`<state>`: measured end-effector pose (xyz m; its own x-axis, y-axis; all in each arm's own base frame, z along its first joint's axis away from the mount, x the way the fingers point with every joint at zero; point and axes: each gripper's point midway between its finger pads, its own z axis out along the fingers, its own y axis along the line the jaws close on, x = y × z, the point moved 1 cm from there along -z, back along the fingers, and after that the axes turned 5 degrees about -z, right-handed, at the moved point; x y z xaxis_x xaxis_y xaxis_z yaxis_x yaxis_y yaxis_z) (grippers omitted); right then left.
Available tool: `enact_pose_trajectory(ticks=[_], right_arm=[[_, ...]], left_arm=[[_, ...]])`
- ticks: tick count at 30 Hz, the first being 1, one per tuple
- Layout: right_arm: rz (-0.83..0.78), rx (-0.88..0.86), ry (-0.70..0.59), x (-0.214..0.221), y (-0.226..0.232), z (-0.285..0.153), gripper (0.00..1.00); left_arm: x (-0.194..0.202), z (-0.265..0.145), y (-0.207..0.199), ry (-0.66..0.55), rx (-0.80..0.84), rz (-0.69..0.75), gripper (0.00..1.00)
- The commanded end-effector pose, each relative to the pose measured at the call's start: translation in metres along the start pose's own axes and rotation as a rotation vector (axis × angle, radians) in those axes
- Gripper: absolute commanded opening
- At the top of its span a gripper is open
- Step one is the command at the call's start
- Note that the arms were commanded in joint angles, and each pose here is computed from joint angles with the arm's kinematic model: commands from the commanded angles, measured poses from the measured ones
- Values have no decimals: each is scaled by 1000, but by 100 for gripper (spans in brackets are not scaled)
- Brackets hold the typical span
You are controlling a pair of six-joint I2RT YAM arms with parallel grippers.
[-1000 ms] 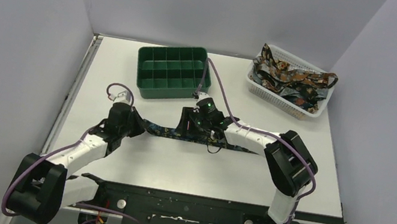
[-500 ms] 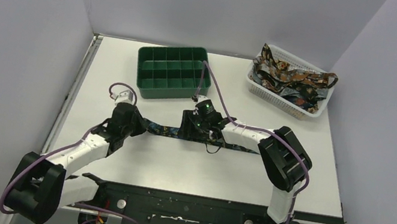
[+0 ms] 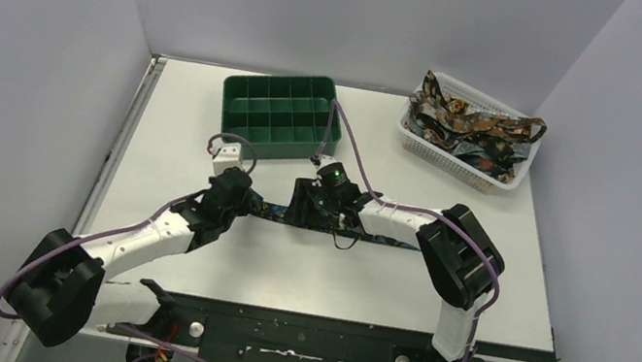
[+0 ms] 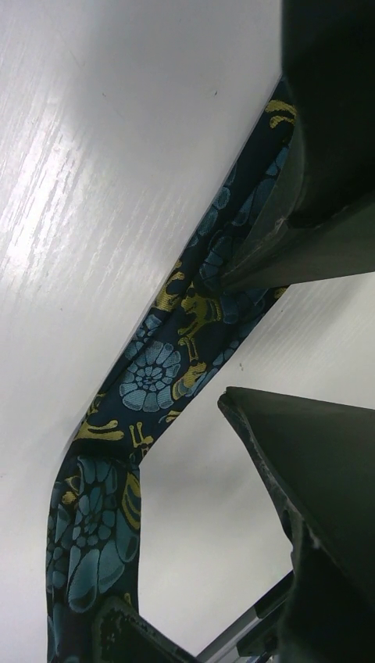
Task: Roll the ties
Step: Roll the tie at the center of the board.
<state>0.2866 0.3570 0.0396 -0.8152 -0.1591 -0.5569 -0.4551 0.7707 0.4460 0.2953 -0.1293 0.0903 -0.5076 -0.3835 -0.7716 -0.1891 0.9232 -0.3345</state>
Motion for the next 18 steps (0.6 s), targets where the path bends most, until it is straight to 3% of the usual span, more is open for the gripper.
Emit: enact_pose_trajectory(ticks=[1,8,18], right_arm=[[26,-22,-12,-1,3,-2,50],[30,-24,-15,-3,4,-2,51],[60,-80,-46,-12,16,-7,52]], left_arm=[[-19,-1,-4,-77,-55,90,5],[-20,0,-4,-76,-102,233,5],[-11,2,-17,-75,-99,322,6]])
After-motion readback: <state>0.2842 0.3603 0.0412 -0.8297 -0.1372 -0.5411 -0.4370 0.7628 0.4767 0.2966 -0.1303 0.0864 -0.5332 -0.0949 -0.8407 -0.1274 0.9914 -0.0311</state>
